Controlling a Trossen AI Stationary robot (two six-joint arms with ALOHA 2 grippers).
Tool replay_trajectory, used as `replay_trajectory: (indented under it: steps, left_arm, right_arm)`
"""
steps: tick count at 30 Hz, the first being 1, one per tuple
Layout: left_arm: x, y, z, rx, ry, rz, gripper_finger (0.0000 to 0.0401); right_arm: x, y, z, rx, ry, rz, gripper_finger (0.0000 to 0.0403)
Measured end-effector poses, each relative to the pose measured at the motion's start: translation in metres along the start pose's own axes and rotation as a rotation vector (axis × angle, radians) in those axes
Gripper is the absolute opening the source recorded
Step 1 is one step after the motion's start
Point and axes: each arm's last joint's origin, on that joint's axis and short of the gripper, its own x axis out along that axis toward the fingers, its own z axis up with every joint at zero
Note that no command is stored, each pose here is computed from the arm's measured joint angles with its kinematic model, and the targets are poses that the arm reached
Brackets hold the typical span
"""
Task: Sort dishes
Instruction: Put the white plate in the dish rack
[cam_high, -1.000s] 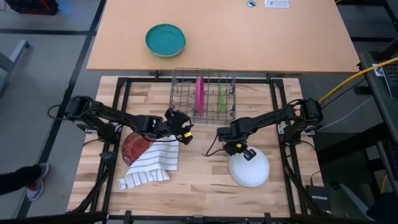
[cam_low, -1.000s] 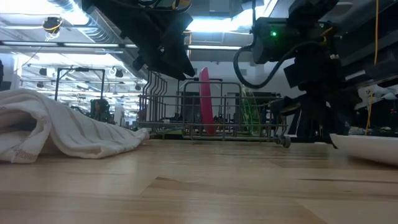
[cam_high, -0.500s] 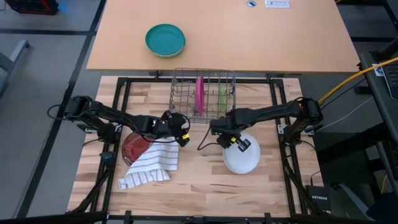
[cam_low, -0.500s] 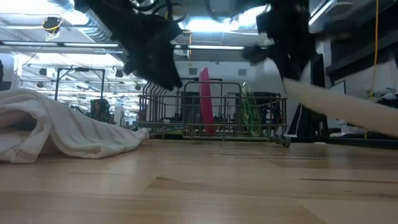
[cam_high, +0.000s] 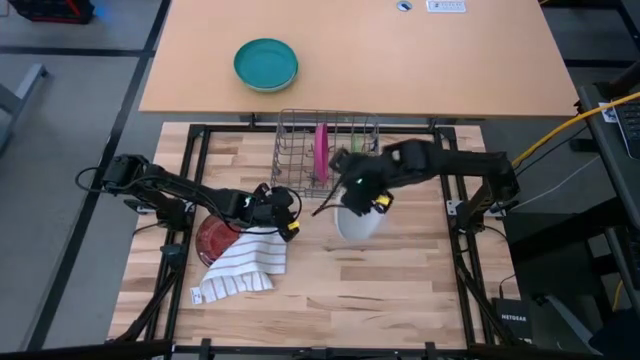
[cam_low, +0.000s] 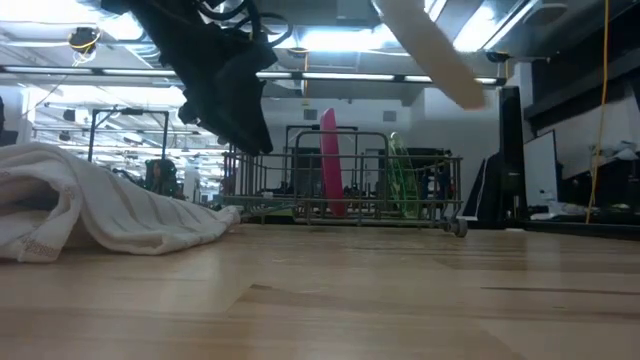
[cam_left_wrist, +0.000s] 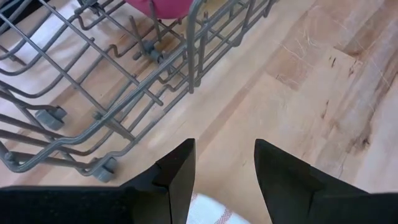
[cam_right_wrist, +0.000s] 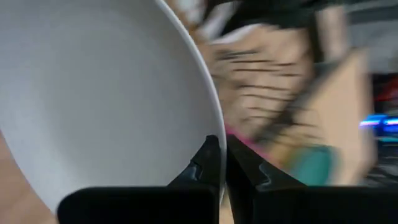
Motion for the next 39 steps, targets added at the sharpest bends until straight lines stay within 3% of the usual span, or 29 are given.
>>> replay_trajectory:
  steps: [7,14,21,28,39]
  left_arm:
    - [0.000,0.000,0.000,-0.005,0.000,0.000,0.0155]
    - [0.000,0.000,0.000,-0.025,0.000,0.000,0.0155]
    - [0.000,0.000,0.000,-0.035,0.000,0.001,0.0155]
    - [0.000,0.000,0.000,-0.072,0.000,0.001,0.0155]
    - [0.000,0.000,0.000,-0.177,0.000,0.003,0.0155]
  right_arm:
    - [-0.050,-0.030,-0.003,-0.172,-0.056,-0.268,0.0009]
    - [-0.059,-0.056,-0.028,-0.267,-0.143,-0.382,0.0009]
    - [-0.051,-0.081,-0.089,-0.216,-0.179,-0.401,0.0009]
    - [-0.038,-0.096,-0.156,-0.248,-0.400,-0.443,0.0009]
    - [0.030,-0.087,-0.243,-0.186,-0.528,-0.425,0.0009]
